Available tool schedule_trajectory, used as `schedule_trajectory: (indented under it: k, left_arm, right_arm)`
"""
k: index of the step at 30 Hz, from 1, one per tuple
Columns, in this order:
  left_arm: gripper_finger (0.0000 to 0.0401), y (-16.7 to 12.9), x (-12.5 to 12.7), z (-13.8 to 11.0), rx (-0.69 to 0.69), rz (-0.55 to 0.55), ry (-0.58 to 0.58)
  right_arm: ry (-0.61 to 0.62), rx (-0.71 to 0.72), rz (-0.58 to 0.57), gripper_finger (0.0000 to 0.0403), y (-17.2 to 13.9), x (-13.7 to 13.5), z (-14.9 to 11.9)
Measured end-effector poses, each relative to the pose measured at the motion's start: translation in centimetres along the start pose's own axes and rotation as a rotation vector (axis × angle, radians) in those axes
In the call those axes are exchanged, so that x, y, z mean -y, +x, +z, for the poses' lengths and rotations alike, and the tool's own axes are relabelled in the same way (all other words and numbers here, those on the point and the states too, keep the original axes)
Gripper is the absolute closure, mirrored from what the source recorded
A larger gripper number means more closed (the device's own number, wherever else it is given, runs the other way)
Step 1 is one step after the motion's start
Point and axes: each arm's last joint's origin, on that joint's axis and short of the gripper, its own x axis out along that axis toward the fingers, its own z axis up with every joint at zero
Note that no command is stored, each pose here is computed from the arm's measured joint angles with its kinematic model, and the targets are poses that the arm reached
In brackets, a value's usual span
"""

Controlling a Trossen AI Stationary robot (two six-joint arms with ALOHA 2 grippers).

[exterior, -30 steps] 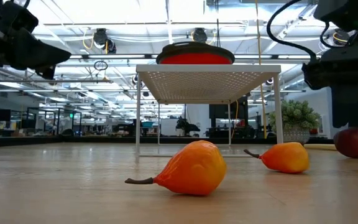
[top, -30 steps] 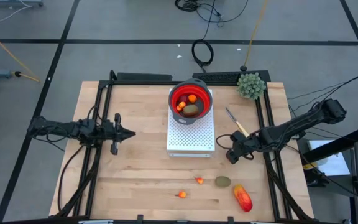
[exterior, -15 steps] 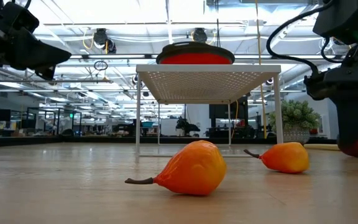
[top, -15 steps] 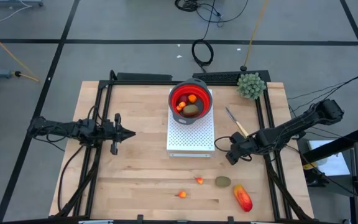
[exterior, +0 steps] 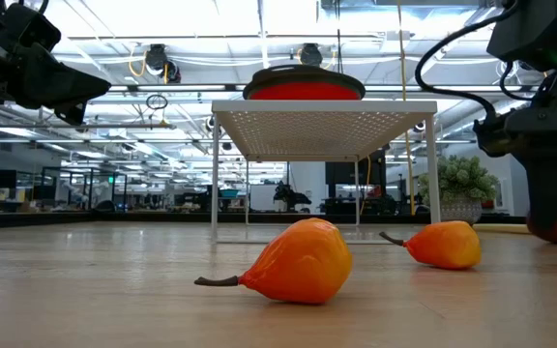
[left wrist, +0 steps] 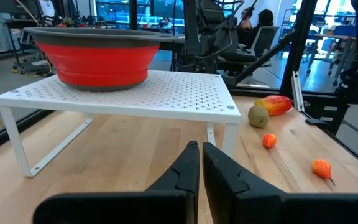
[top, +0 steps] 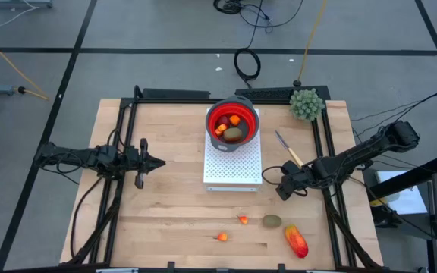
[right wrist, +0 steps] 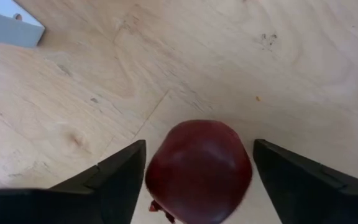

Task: Pick & Place Fruit
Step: Put the red pomegranate into the red strainer bowl

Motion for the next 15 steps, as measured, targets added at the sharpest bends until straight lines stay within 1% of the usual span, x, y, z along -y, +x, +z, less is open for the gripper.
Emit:
schedule_trajectory:
  k: [6,11,15]
  left_arm:
    - [0.0382,0.0,0.0,0.0,-0.001,0.000,0.000]
    - [0.0382,0.0,0.0,0.0,-0.002,0.000,-0.008]
    - [0.0382,0.0,0.0,0.0,-0.003,0.000,-0.014]
  right_arm:
    - [-0.004,0.002,0.019,0.0152,-0.3,0.1,0.0]
    - [-0.025,0.002,0.106,0.0185,-1.3,-0.2,0.0]
    - [-0.028,-0.003,0.171,0.0194,-2.3,-0.1,0.0]
